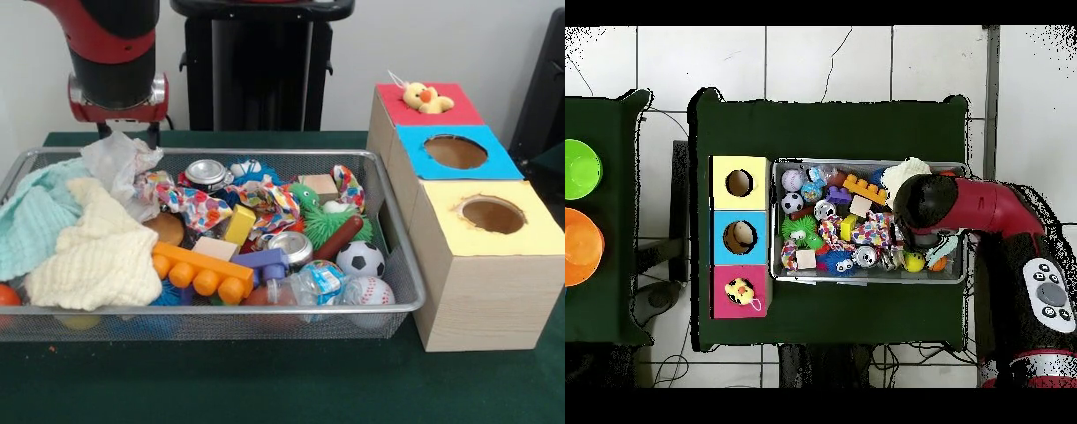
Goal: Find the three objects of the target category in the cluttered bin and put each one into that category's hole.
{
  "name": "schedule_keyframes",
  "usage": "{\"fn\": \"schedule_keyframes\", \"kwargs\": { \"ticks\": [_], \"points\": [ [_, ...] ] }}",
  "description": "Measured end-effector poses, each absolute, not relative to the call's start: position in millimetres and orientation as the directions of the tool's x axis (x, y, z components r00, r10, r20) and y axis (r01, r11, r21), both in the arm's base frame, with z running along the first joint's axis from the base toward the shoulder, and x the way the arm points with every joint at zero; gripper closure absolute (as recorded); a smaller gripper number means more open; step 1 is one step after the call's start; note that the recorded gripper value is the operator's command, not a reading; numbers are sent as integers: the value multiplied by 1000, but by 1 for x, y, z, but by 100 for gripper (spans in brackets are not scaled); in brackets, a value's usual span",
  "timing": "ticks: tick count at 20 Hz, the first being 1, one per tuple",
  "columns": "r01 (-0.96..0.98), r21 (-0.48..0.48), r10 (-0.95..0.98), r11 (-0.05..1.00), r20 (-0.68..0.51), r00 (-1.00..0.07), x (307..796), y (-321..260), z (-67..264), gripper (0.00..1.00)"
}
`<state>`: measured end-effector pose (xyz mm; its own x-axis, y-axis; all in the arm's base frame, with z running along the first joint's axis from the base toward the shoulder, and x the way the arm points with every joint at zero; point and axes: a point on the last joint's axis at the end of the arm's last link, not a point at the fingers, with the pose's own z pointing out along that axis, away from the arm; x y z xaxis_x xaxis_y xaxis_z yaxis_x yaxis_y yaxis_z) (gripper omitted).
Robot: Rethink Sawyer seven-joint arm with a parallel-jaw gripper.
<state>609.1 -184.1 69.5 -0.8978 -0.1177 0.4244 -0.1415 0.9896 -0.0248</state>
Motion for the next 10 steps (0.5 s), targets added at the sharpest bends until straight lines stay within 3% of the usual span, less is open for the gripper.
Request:
{"fn": "schedule_keyframes", "kwargs": {
  "ticks": [10],
  "points": [
    [-45,107,-71,993,260,-963,620,-141,60,0]
  ]
}}
